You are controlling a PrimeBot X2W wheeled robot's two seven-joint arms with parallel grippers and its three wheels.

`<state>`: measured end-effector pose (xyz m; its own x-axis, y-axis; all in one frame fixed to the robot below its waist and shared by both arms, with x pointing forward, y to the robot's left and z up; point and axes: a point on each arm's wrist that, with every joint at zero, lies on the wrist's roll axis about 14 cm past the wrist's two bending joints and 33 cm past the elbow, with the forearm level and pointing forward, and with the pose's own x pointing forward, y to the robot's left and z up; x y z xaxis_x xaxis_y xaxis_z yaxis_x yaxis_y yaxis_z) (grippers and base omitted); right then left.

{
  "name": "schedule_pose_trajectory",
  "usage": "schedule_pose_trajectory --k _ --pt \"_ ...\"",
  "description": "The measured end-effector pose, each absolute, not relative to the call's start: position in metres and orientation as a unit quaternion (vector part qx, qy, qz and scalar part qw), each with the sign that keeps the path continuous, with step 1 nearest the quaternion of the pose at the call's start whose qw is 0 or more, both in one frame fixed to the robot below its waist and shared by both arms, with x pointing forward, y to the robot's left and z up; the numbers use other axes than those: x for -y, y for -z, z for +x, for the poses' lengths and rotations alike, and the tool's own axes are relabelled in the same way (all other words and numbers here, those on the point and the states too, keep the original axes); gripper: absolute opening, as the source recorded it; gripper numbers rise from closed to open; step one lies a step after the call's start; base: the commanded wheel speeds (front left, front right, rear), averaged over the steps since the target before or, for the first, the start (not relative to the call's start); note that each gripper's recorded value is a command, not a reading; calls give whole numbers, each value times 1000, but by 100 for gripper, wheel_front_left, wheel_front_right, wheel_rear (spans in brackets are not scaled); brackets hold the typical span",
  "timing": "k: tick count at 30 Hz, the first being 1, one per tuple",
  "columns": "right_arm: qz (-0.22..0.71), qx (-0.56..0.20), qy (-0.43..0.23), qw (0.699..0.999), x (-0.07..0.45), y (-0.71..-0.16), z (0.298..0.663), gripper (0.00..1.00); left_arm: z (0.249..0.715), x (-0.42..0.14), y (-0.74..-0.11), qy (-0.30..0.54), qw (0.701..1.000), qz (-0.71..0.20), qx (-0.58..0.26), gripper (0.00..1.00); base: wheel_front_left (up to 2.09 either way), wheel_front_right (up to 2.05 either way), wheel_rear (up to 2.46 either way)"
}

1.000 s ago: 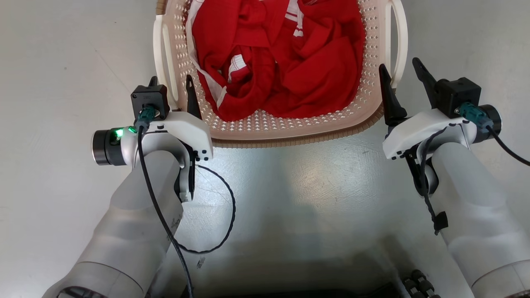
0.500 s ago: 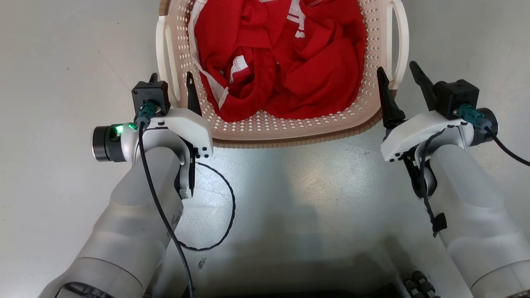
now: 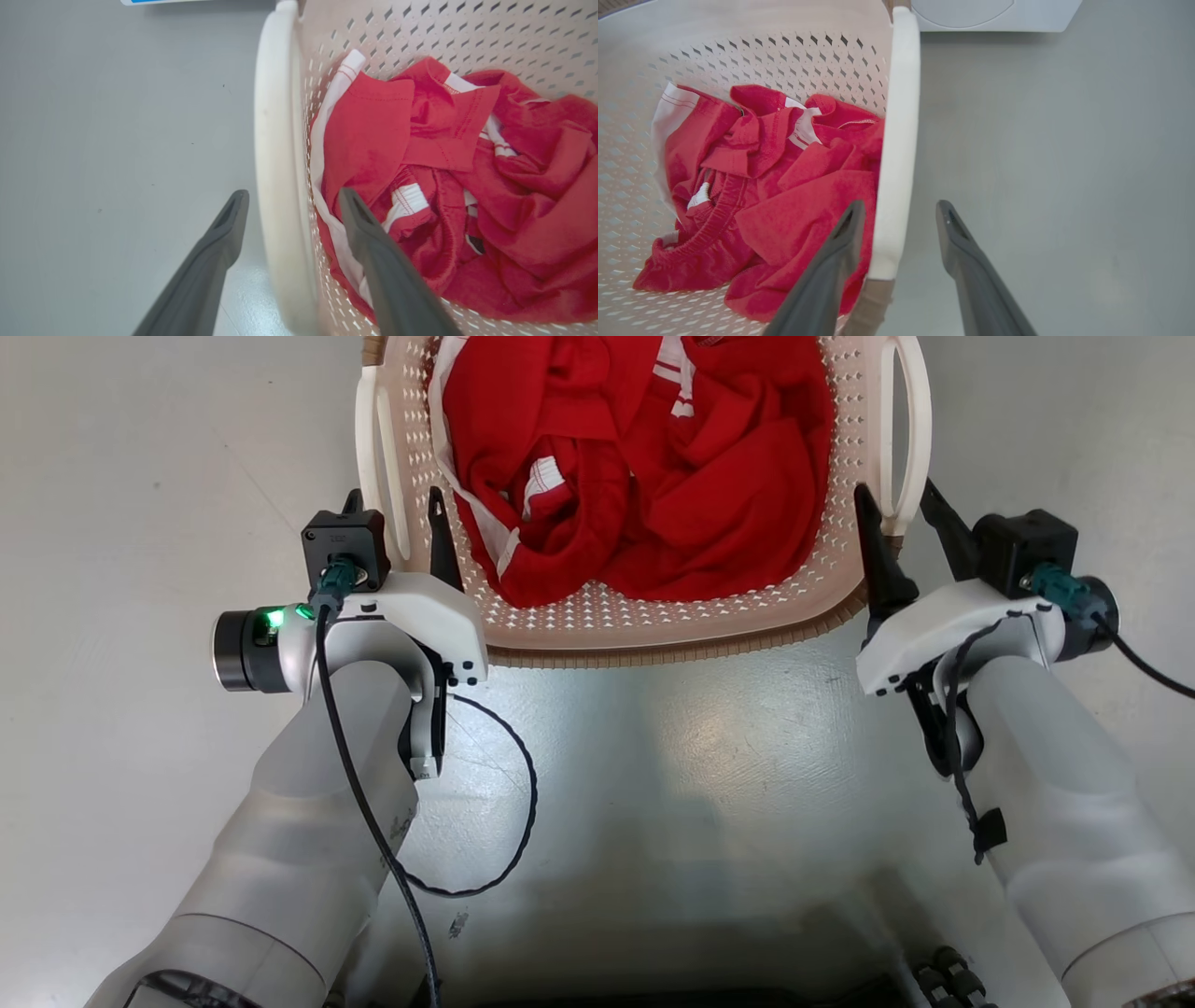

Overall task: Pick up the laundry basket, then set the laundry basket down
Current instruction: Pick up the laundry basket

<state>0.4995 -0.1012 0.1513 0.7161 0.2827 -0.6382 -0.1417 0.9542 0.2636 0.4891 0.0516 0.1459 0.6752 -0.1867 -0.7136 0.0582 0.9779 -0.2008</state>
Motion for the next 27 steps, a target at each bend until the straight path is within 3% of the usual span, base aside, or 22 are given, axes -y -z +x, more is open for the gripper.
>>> schedule_pose_trajectory --k 4,5,7,8,10,11,14,15,18,21,27 --pt "102 -355 -116 922 99 -153 503 67 489 -53 -147 67 912 -80 -397 100 0 0 0" --pt "102 -357 -116 921 99 -152 503 50 489 -53 -147 66 912 -82 -398 100 0 0 0" --pt "105 -358 -115 921 99 -152 502 44 488 -53 -146 64 911 -84 -400 82 0 0 0" --pt "105 -359 -115 920 99 -152 502 40 488 -52 -146 64 910 -85 -400 49 0 0 0" --pt "109 -360 -114 920 98 -152 501 37 487 -52 -146 65 910 -85 -400 24 0 0 0" --pt "111 -361 -113 919 98 -151 501 31 487 -52 -146 65 910 -85 -401 1 0 0 0" --pt "116 -360 -112 919 96 -151 502 11 486 -49 -145 66 909 -88 -402 0 0 0 0" --pt "119 -359 -109 919 97 -151 503 9 486 -49 -145 66 909 -88 -403 0 0 0 0" --pt "128 -359 -104 919 96 -151 503 9 486 -49 -144 65 908 -91 -404 0 0 0 0" --pt "133 -360 -101 918 96 -152 503 0 486 -48 -145 66 908 -90 -404 0 0 0 0" --pt "133 -365 -101 916 96 -152 500 0 485 -46 -148 71 907 -91 -404 0 0 0 0"
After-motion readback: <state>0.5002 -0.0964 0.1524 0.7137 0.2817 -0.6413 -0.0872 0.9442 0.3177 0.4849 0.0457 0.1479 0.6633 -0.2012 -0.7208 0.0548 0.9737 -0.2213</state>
